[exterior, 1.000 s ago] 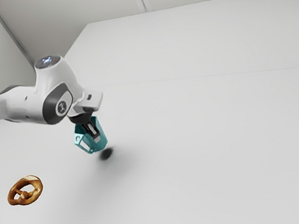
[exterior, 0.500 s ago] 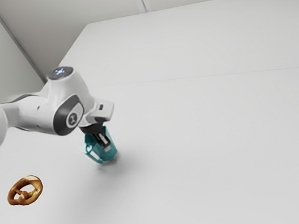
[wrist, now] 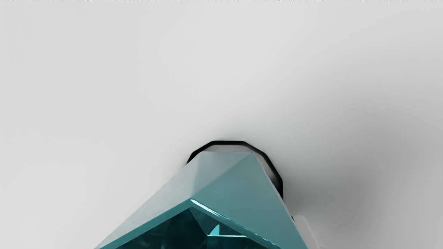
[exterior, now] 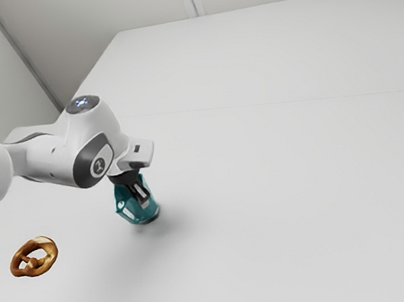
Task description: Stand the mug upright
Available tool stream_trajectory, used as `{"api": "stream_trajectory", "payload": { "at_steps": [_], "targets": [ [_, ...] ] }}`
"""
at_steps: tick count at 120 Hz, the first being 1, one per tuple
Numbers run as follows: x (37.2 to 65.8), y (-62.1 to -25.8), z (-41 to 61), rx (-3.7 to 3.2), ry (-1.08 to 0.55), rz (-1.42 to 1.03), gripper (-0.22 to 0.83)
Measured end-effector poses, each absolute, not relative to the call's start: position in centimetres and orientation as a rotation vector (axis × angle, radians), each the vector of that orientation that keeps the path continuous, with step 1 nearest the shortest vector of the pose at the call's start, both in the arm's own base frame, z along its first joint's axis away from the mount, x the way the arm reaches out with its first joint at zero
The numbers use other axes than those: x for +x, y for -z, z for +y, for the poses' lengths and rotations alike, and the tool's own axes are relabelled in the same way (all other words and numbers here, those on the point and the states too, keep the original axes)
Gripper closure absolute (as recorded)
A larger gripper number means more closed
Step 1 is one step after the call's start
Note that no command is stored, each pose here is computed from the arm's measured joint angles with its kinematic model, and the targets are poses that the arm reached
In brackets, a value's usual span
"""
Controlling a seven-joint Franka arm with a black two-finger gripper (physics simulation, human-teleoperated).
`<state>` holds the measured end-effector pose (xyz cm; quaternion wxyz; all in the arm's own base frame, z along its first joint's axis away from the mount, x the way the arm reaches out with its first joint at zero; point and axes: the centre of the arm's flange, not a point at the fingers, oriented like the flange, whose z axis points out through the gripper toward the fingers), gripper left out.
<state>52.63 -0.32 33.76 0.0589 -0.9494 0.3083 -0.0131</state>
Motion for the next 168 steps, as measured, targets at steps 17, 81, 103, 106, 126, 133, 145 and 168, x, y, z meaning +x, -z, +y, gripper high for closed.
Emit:
{"api": "stream_trajectory", "payload": {
  "at_steps": [17, 81, 103, 106, 126, 133, 145, 168],
  "targets": [
    [52.7, -33.8, -0.7, -2.875, 0.046, 0.935, 0.77],
    [52.7, -33.8, -0.5, -2.883, 0.051, 0.927, 0.47],
    [52.7, -34.5, -0.5, -2.882, 0.072, 0.925, 0.43],
    [52.8, -34.7, -0.5, -2.882, 0.076, 0.924, 0.43],
    [52.9, -36.2, -0.5, -2.887, 0.116, 0.913, 0.41],
    [53.1, -36.7, -0.5, -2.890, 0.131, 0.908, 0.40],
    [53.5, -38.2, -0.5, -2.896, 0.170, 0.893, 0.40],
    [56.1, -44.2, -0.4, -2.914, 0.284, 0.839, 0.36]
  ]
}}
